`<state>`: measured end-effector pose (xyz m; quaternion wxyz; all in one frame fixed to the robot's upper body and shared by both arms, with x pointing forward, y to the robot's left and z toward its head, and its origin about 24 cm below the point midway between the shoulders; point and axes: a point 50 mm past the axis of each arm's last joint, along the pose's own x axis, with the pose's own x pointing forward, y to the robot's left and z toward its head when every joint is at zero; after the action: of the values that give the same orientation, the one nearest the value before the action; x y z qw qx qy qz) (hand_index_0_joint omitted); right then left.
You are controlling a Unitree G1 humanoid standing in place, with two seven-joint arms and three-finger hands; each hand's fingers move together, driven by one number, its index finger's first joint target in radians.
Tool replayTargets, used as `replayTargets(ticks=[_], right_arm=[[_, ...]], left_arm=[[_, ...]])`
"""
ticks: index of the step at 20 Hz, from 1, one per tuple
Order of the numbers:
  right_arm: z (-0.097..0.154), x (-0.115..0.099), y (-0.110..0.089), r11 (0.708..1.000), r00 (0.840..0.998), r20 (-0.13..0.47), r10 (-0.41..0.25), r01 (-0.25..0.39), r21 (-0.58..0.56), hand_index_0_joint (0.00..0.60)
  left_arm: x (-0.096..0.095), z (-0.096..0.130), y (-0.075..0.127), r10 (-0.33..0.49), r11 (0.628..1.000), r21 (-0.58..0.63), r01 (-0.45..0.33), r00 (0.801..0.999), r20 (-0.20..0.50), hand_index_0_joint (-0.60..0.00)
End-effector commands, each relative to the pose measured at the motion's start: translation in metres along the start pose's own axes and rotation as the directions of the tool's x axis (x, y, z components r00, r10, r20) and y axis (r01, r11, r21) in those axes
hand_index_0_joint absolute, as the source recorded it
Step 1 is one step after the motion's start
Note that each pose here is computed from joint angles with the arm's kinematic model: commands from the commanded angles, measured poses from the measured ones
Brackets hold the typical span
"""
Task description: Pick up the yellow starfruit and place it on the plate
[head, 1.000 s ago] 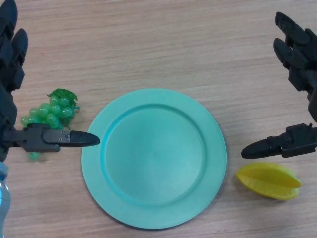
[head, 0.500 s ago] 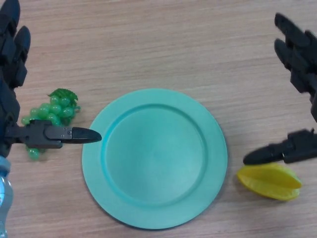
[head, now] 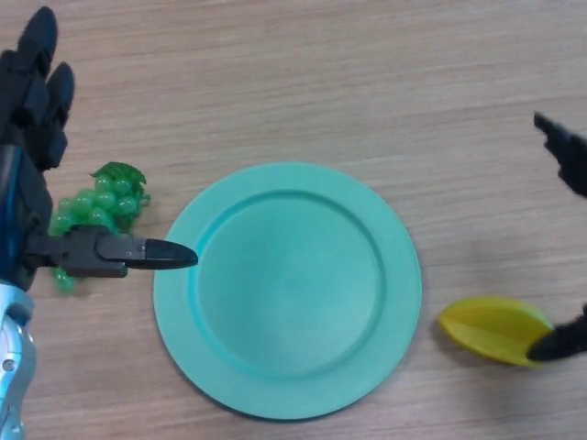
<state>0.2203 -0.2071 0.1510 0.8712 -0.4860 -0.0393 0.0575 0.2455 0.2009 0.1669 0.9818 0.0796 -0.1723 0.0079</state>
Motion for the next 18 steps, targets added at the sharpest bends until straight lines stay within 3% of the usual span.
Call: replayTargets(ticks=[1, 3, 8, 13, 18], right_arm=[[0.005, -0.014, -0.022, 0.979, 0.994, 0.021, -0.111, 0.113, -0.172, 0.0], [-0.002, -0.016, -0.017, 0.978, 0.995, -0.027, -0.091, 0.084, -0.192, 0.0], [-0.011, -0.013, -0.001, 0.974, 0.996, -0.057, -0.068, 0.054, -0.22, 0.0], [-0.009, -0.002, 0.021, 0.996, 0.999, -0.012, -0.035, 0.034, -0.085, 0.0], [-0.012, 0.013, 0.031, 0.999, 0.999, 0.003, -0.04, 0.04, 0.025, 0.0]], left_arm=[[0.001, 0.022, 0.006, 0.009, 1.0, 0.013, -0.011, 0.987, 0.157, 0.0], [0.001, 0.019, 0.002, -0.002, 1.0, 0.0, 0.002, 0.991, 0.137, 0.0], [0.003, 0.02, -0.003, -0.005, 1.0, -0.006, 0.006, 0.99, 0.138, 0.0], [0.004, 0.017, -0.006, -0.014, 1.0, -0.008, 0.015, 0.993, 0.118, 0.0], [0.0, 0.016, -0.004, -0.011, 1.0, -0.023, 0.013, 0.994, 0.106, 0.0]])
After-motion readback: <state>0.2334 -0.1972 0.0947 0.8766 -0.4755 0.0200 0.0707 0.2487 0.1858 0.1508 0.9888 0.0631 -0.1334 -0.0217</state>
